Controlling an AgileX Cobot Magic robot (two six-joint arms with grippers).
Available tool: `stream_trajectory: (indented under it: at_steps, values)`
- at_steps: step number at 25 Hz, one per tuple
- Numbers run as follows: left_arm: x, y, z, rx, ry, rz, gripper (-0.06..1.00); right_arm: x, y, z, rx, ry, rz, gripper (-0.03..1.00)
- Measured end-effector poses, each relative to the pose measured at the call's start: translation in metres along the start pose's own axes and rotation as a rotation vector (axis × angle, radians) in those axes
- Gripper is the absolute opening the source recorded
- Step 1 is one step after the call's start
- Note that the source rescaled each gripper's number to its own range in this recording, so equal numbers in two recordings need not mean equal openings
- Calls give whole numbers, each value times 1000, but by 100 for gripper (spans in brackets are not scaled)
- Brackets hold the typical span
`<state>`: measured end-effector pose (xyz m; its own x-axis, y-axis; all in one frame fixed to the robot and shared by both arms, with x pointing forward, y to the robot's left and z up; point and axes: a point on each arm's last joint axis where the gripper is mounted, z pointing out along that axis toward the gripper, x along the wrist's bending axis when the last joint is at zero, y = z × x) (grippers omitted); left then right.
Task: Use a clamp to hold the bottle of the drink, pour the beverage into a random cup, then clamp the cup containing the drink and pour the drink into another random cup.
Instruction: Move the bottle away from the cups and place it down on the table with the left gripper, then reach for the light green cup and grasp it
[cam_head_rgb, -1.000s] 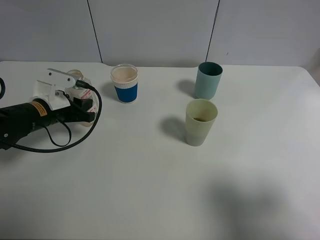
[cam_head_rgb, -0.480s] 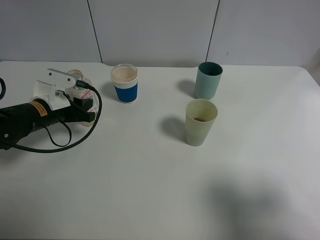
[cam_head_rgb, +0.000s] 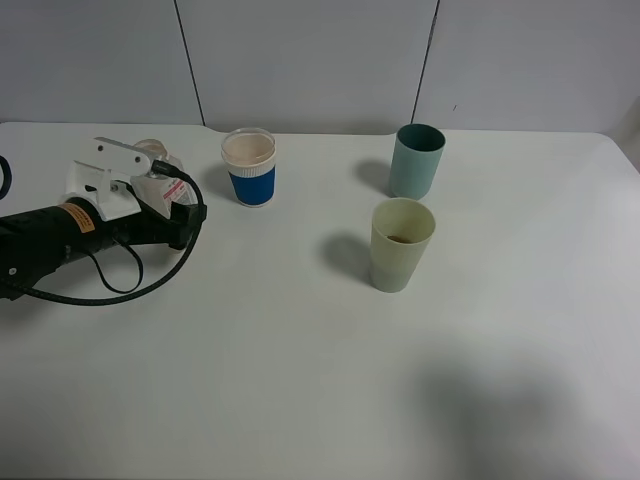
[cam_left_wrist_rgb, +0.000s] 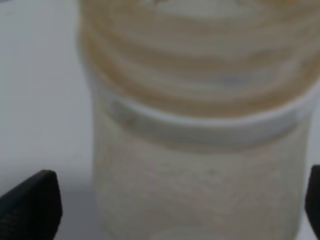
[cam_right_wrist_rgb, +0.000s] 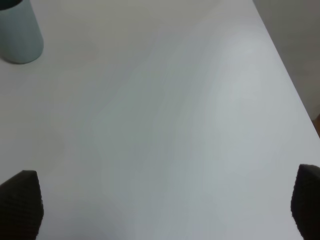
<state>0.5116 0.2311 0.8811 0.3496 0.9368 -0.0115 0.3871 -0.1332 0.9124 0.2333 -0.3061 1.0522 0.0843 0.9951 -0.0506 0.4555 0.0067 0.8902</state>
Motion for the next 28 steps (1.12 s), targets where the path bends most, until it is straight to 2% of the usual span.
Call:
stream_trajectory:
  at_steps: [10,14,19,28]
  values:
    - [-8,12,-20,11,11,-30,100,0,0,0,0,0,0,100]
    - [-15,34,-46,14,19,-49,100,0,0,0,0,0,0,100]
    - [-17,74,-95,-71,34,-35,100,0,0,0,0,0,0,100]
    - [-20,106,-161,-249,54,-36,100,0,0,0,0,0,0,100]
